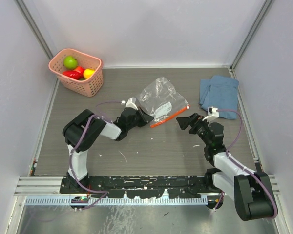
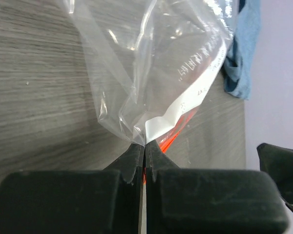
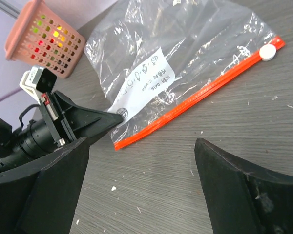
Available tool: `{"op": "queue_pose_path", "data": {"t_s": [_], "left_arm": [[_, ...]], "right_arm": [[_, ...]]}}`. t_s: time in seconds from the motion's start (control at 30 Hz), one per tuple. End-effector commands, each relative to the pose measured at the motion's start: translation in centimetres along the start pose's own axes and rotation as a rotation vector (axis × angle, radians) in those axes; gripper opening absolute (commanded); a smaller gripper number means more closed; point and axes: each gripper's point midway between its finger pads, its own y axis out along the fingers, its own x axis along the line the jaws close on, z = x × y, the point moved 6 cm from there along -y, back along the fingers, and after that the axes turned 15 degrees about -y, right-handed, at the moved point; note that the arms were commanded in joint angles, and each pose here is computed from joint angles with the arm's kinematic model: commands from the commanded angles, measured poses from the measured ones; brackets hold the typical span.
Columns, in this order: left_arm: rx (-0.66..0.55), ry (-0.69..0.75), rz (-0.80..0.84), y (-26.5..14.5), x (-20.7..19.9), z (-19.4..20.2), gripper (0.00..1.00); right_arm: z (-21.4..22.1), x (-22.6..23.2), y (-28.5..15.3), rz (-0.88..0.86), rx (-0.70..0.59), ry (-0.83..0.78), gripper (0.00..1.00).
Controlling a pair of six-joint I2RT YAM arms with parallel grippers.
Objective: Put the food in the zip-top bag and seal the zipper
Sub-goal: Pick up the zipper food storage bag at the center of the board.
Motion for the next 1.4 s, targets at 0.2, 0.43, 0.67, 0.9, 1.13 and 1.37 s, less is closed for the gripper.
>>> {"op": "queue_pose_path", "data": {"t_s": [0.2,0.43,0.67,0.9,1.13,1.37], "left_arm": [[-0.126,-0.07,0.336,-5.7,-8.1,-2.4,0.0],[-0.14,-0.083,0.387,-8.1,-9.4,-2.7,0.0],[-0.143,-0.098,0.42,-9.3,-9.8,-2.7,0.0],[-0.131,-0.108,0.434,-10.2,-10.0,-2.6,0.0],[-0.12,-0.114,0.442,-10.8,-10.1,-2.4,0.0],[-0.109,-0.119,0.455,-11.1,-10.2,-2.2,0.0]], "right_arm": [[-2.0,1.8,-0.6,-0.061,-0.106,0.019,0.89],[-1.6,2.3,-0.2,-0.08,-0.108,0.061,0.87],[-1.0,2.6,1.2,-0.078,-0.094,0.152,0.81],[-0.4,2.2,2.6,-0.022,-0.074,0.223,0.76],[-0.9,2.3,3.8,-0.023,-0.1,0.279,0.75],[-0.9,2.1,5.3,0.003,-0.111,0.335,0.69]]}}
